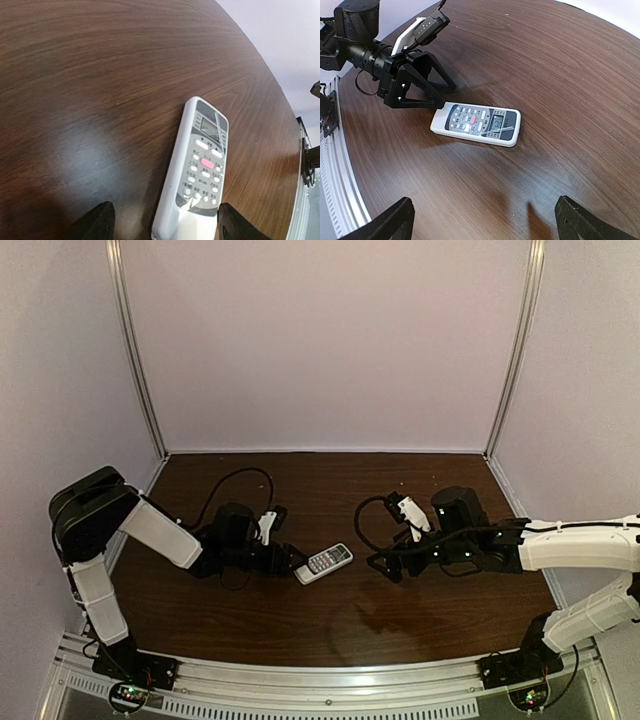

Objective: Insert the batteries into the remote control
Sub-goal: Place the remote control at the center of the board, then adjust the remote control at the center of the board.

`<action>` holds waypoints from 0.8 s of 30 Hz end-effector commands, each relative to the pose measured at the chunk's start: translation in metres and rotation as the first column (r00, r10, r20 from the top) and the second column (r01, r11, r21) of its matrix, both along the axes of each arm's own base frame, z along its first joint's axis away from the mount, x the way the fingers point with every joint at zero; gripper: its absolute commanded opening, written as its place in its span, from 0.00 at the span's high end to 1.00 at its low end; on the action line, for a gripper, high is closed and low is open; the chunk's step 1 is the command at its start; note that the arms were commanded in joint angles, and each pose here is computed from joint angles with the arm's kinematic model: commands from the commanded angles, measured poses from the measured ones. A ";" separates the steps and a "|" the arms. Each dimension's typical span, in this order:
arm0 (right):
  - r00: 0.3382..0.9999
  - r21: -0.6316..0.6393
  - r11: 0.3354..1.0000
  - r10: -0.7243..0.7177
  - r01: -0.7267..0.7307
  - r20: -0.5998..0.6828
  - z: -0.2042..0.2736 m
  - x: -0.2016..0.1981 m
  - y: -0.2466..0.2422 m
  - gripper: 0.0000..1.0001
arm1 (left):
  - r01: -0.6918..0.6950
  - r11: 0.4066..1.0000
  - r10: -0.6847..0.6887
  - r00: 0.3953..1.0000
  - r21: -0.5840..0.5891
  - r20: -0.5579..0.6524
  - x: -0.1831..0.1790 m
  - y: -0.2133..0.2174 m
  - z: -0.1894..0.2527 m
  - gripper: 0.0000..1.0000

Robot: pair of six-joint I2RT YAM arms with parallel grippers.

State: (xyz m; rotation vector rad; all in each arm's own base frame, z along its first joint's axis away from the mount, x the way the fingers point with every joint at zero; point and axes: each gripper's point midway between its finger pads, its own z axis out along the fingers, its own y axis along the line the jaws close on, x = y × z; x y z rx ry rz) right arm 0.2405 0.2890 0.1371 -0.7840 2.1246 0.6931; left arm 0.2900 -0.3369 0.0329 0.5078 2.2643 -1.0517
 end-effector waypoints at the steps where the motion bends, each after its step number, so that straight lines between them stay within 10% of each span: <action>1: 1.000 0.003 1.000 -0.013 0.013 0.025 0.005 0.007 -0.001 0.00 | -0.086 0.976 0.092 0.996 0.201 -0.021 0.000 0.036 -0.027 0.27; 24: 0.987 0.022 0.999 -0.023 0.027 -0.160 -0.063 0.084 0.043 0.34 | -0.116 0.993 0.117 0.986 0.011 -0.117 -0.051 0.029 0.004 0.59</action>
